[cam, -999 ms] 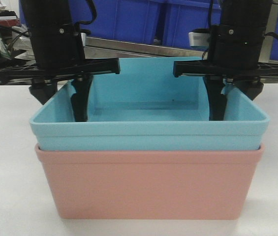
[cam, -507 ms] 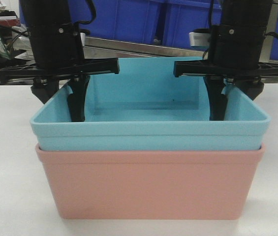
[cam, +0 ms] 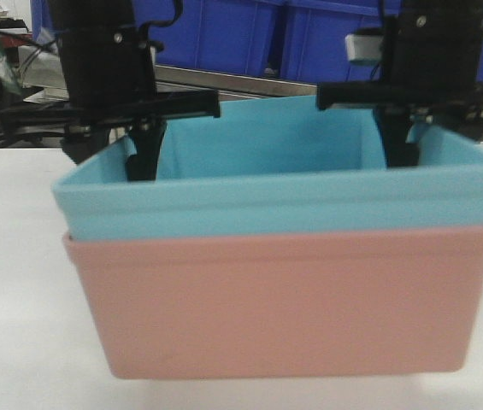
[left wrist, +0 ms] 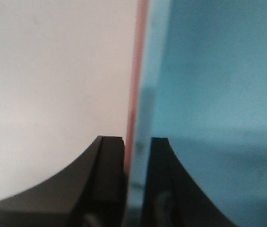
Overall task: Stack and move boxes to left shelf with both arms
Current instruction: 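Lift the stacked bins with both grippers toward the robot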
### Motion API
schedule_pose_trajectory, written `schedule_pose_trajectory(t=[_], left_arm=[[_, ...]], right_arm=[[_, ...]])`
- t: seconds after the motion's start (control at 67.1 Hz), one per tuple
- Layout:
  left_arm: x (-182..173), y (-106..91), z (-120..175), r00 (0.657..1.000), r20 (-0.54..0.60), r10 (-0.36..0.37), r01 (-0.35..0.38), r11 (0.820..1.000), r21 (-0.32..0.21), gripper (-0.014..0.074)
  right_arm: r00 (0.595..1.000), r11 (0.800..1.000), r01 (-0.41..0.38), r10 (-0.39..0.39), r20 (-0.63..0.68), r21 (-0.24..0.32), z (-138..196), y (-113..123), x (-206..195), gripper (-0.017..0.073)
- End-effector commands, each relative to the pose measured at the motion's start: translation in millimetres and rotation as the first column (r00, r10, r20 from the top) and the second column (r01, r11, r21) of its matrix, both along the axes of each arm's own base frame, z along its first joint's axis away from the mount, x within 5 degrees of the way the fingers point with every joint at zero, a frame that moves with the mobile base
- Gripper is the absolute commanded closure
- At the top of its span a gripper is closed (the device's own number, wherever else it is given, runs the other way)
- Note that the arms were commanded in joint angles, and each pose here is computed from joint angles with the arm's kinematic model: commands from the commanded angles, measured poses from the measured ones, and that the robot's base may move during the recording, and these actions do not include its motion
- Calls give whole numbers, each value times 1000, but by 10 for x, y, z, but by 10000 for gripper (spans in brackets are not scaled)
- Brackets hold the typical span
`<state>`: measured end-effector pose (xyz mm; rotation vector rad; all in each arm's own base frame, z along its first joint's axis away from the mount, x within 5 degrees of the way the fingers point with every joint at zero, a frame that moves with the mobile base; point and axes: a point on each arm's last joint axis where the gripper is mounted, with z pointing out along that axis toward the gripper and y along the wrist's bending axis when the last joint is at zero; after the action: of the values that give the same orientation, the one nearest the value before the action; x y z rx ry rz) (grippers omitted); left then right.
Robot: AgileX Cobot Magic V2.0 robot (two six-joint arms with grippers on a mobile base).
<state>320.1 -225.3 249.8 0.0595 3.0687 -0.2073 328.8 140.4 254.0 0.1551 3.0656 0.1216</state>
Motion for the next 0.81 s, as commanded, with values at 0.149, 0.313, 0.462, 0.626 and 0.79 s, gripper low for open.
schedule_pose_trajectory(t=[0.149, 0.313, 0.462, 0.626, 0.79], left_arm=[[-455, 48, 714, 999, 54, -5, 7, 999, -38, 605], [-687, 78, 779, 999, 52, -14, 16, 999, -46, 605], [-954, 133, 771, 999, 38, -7, 8, 1000, -28, 605], [-1243, 220, 763, 999, 41, 6, -5, 1000, -4, 605], [-1444, 308, 785, 999, 46, 2, -2, 1000, -8, 605]], right_arm=[[994, 999, -10, 5, 111, 48, 545, 25, -392, 493], [992, 998, -31, 23, 128, 63, 558, 72, -668, 493], [988, 996, -41, 28, 151, 82, 645, 56, -883, 493], [986, 993, -54, 37, 163, 104, 677, 85, -1121, 493], [987, 991, -69, 51, 155, 115, 641, 159, -1296, 493]])
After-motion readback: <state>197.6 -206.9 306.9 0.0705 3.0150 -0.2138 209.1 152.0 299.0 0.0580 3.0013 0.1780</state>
